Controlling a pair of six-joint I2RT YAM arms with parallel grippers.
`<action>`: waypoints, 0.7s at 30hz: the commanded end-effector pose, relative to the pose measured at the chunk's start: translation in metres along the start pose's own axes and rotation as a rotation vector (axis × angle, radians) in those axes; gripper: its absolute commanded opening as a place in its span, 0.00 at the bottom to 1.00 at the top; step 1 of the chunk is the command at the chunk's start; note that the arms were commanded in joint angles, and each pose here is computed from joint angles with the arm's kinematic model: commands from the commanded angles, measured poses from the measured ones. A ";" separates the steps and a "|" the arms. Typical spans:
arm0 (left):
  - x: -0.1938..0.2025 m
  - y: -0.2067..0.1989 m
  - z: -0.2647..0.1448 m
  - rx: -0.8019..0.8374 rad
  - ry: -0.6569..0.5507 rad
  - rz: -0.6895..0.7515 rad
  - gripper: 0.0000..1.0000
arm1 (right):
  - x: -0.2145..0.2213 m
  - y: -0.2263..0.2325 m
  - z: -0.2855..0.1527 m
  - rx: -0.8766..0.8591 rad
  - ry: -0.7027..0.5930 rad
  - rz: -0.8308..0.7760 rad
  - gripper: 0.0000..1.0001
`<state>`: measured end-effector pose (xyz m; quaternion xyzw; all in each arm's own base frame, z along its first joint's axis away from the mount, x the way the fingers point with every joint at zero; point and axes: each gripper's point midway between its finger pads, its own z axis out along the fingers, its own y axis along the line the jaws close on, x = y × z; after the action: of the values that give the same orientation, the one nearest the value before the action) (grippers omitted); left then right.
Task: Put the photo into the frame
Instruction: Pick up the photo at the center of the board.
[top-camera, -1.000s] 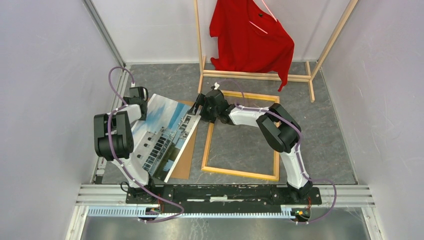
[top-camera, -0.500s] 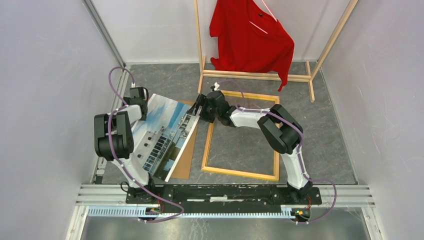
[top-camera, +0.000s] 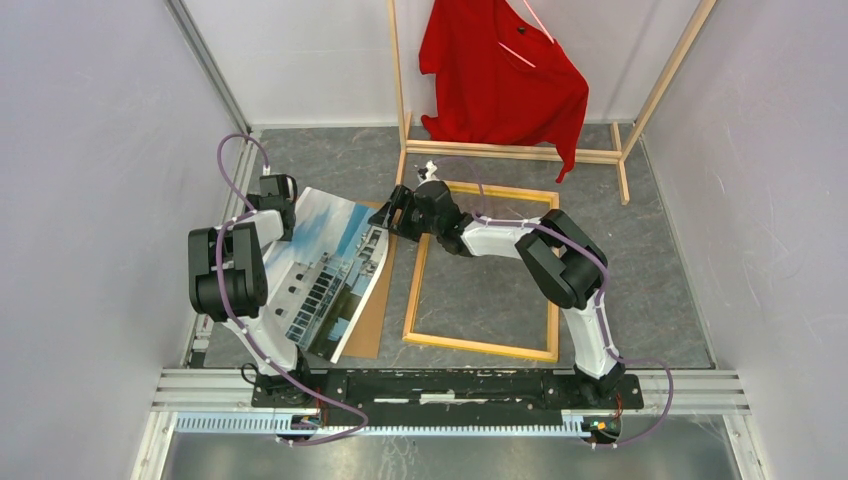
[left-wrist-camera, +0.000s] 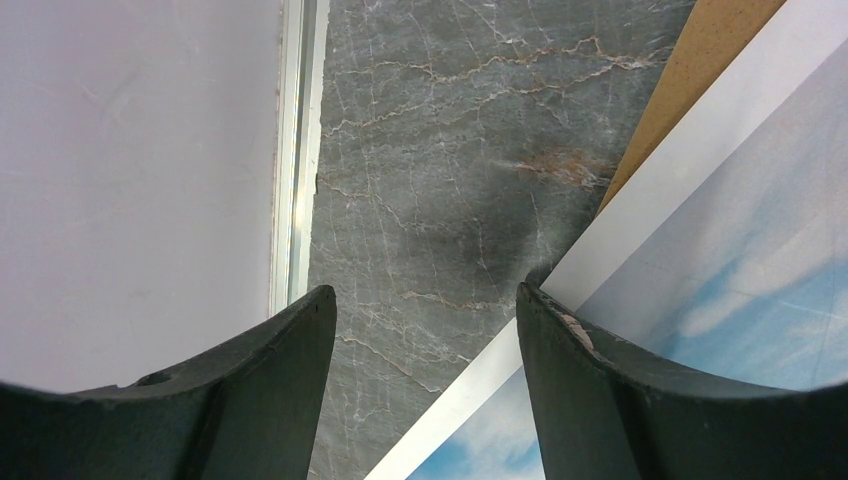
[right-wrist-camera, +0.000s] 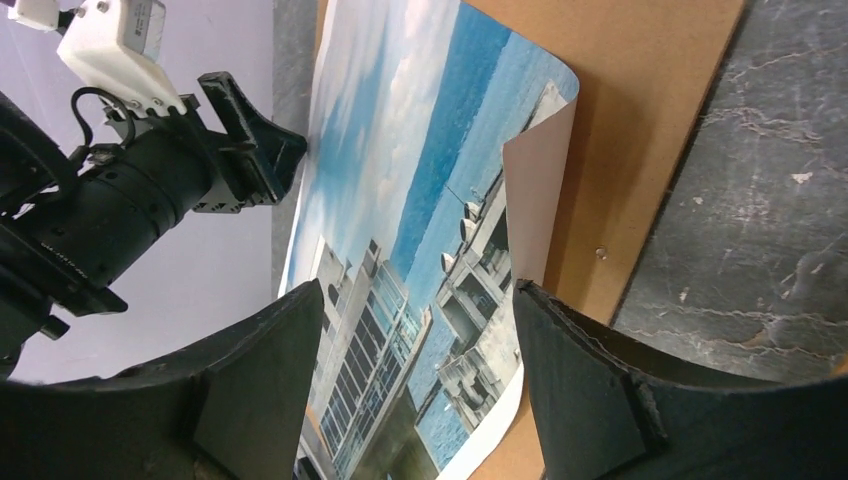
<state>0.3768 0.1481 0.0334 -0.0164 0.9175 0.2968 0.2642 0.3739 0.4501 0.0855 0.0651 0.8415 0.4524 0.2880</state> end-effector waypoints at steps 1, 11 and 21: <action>0.047 -0.025 0.005 0.086 0.126 0.073 0.74 | -0.006 0.028 -0.003 -0.108 -0.018 -0.005 0.76; 0.049 -0.026 0.004 0.090 0.126 0.072 0.74 | -0.006 -0.002 0.002 0.004 -0.001 -0.067 0.76; 0.056 -0.028 0.005 0.093 0.136 0.088 0.73 | -0.015 -0.007 0.021 -0.056 0.051 -0.115 0.74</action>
<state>0.3762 0.1482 0.0326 -0.0191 0.9143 0.2986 0.2732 0.3876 0.4464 0.0699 0.0272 0.8496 0.4416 0.2872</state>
